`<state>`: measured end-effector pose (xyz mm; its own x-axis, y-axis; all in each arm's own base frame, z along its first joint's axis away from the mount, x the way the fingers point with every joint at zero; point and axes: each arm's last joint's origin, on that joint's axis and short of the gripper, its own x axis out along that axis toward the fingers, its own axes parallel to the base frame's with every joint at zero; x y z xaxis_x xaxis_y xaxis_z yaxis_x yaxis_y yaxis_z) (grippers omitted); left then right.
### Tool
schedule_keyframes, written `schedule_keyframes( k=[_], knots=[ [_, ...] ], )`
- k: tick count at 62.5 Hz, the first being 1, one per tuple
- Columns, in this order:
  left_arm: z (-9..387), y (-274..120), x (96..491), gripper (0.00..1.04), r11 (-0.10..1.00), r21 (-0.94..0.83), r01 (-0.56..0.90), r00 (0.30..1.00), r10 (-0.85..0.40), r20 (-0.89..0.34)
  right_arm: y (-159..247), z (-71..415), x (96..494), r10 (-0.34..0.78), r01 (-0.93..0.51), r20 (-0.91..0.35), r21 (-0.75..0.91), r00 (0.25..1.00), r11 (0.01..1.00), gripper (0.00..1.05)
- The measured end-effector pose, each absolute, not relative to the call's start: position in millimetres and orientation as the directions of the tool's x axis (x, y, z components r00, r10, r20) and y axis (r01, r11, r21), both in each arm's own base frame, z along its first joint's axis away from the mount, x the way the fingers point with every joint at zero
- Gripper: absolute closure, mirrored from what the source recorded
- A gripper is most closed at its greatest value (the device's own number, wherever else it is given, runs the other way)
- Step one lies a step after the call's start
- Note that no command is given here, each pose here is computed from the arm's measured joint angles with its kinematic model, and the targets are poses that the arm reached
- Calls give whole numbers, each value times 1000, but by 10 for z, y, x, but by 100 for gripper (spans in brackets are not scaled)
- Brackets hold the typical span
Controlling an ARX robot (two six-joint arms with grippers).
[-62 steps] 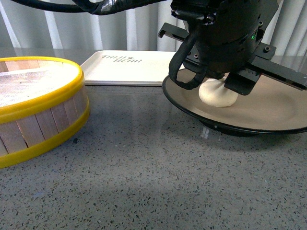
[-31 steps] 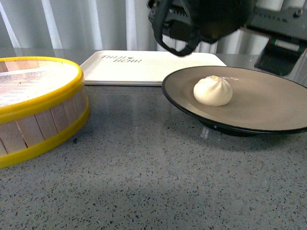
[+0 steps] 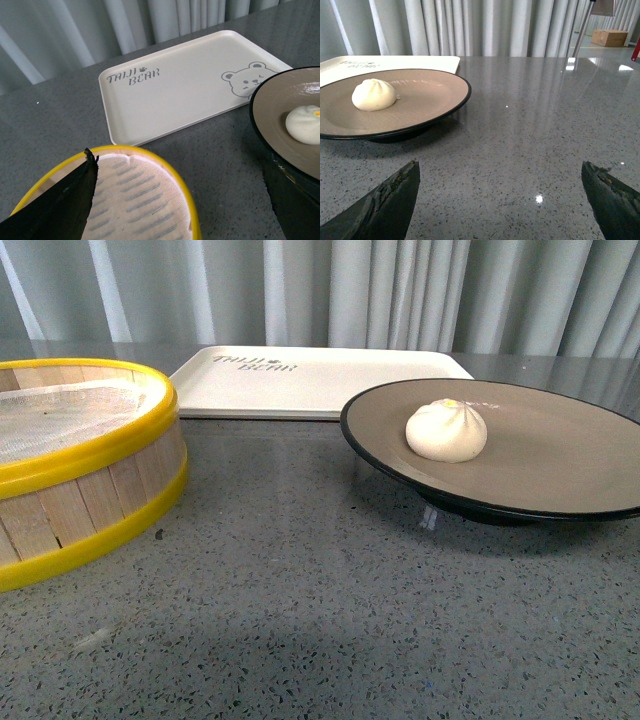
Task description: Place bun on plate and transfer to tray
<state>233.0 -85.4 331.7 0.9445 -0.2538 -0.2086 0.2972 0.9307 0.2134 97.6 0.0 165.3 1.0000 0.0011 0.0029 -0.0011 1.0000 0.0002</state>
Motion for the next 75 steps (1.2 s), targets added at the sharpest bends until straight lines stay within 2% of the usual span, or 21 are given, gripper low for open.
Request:
schedule_keyframes(
  k=[2,5,10,17,28,33,46,75],
  knots=[
    [3309,-783,2283,9,946,205,252,960,-216,-180,0,1652,976,1,-1,2,0,1000,1000,8],
    [3266,-632,2204,18,984,141,110,992,-100,-79,0,1652,976,1,-1,2,0,1000,1000,8],
    [3102,-381,2040,32,997,61,39,999,-40,14,0,1653,976,1,-1,3,0,1000,1000,8],
    [2711,-45,1784,55,1000,20,4,1000,-4,9,0,1652,976,2,-2,2,0,1000,1000,8],
    [2388,-6,1627,84,1000,9,3,1000,-3,-9,0,1652,976,1,-1,2,0,1000,1000,8],
    [2271,-6,1551,101,1000,4,4,1000,-4,-6,0,1653,976,0,0,3,0,1000,1000,8],
    [2041,-3,1408,101,1000,-2,2,1000,-2,-9,0,1653,976,0,0,3,0,1000,1000,8],
    [1828,-3,1232,101,1000,-2,2,1000,-2,-2,0,1653,976,1,-1,3,0,1000,1000,8]
  ],
)
